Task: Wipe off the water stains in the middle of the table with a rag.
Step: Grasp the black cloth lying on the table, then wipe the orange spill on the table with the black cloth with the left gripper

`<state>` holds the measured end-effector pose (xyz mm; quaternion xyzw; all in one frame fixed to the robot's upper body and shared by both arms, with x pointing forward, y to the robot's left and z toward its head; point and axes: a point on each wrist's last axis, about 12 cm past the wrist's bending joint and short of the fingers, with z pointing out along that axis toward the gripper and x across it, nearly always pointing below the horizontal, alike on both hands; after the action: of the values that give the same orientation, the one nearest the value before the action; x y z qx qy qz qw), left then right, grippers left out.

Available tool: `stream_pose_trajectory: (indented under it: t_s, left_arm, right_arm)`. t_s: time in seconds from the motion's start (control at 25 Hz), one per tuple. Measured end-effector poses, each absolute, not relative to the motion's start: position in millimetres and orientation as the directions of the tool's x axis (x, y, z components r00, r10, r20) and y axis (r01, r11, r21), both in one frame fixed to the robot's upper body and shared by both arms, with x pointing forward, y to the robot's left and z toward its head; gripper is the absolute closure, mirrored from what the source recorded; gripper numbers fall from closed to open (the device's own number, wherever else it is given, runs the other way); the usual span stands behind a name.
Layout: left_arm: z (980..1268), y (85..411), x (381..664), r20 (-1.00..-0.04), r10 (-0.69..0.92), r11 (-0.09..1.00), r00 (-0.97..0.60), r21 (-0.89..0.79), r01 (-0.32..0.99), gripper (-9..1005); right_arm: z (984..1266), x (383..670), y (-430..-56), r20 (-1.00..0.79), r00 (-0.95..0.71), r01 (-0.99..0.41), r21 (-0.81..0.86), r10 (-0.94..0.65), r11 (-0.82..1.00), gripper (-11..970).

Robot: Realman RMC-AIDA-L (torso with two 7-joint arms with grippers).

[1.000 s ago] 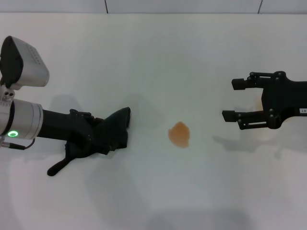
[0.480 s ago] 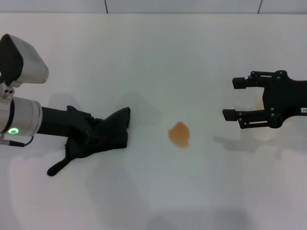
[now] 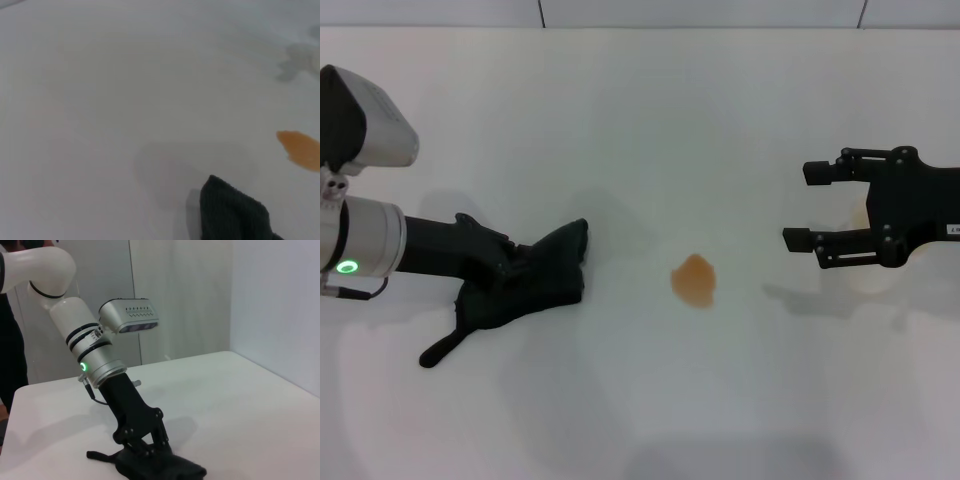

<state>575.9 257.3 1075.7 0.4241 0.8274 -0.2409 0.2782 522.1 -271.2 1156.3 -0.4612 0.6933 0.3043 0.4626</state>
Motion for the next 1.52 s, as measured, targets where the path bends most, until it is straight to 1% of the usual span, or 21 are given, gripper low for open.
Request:
stream_pose_trajectory:
  t_s: [0.16, 0.28, 0.68, 0.8, 0.84, 0.92, 1.28, 1.48, 1.52]
  left_arm:
    - [1075.4, 256.7, 575.4, -0.660, 0.577, 0.517, -0.482, -0.163, 0.841, 785]
    - [1075.0, 256.4, 574.7, -0.658, 0.581, 0.510, -0.479, -0.163, 0.844, 918]
    - [1077.6, 253.6, 575.3, -0.669, 0.579, 0.497, -0.466, -0.164, 0.852, 919]
    - [1082.1, 249.9, 579.9, -0.697, 0.577, 0.479, -0.425, -0.133, 0.868, 919]
    - [1086.2, 246.4, 585.2, -0.720, 0.578, 0.465, -0.385, -0.097, 0.880, 919]
    - [1087.9, 244.9, 587.6, -0.727, 0.579, 0.461, -0.370, -0.083, 0.883, 919]
    - [1095.0, 207.4, 615.8, -0.776, 0.588, 0.399, -0.229, 0.032, 0.916, 918]
    - [1095.1, 185.9, 621.1, -0.801, 0.573, 0.356, -0.175, 0.051, 0.933, 918]
    - [1095.1, 185.9, 621.1, -0.801, 0.573, 0.356, -0.175, 0.051, 0.933, 918]
  right_arm:
    - [1156.2, 521.9, -271.0, -0.922, -0.147, -0.921, -0.003, -0.358, 0.388, 177]
    - [1155.9, 521.3, -271.0, -0.922, -0.149, -0.922, -0.001, -0.358, 0.386, 178]
    - [1156.1, 520.3, -270.5, -0.922, -0.148, -0.926, 0.002, -0.358, 0.378, 180]
    - [1156.6, 520.7, -270.0, -0.922, -0.146, -0.927, 0.001, -0.359, 0.376, 180]
    - [1156.5, 520.8, -269.9, -0.922, -0.147, -0.927, 0.001, -0.359, 0.376, 181]
    - [1155.6, 521.0, -269.7, -0.922, -0.150, -0.927, 0.005, -0.358, 0.375, 181]
    - [1156.4, 522.3, -268.9, -0.925, -0.144, -0.927, 0.001, -0.351, 0.376, 183]
    - [1158.3, 524.2, -266.9, -0.927, -0.135, -0.929, -0.005, -0.349, 0.370, 184]
    - [1158.5, 524.3, -266.5, -0.928, -0.134, -0.929, -0.005, -0.349, 0.369, 184]
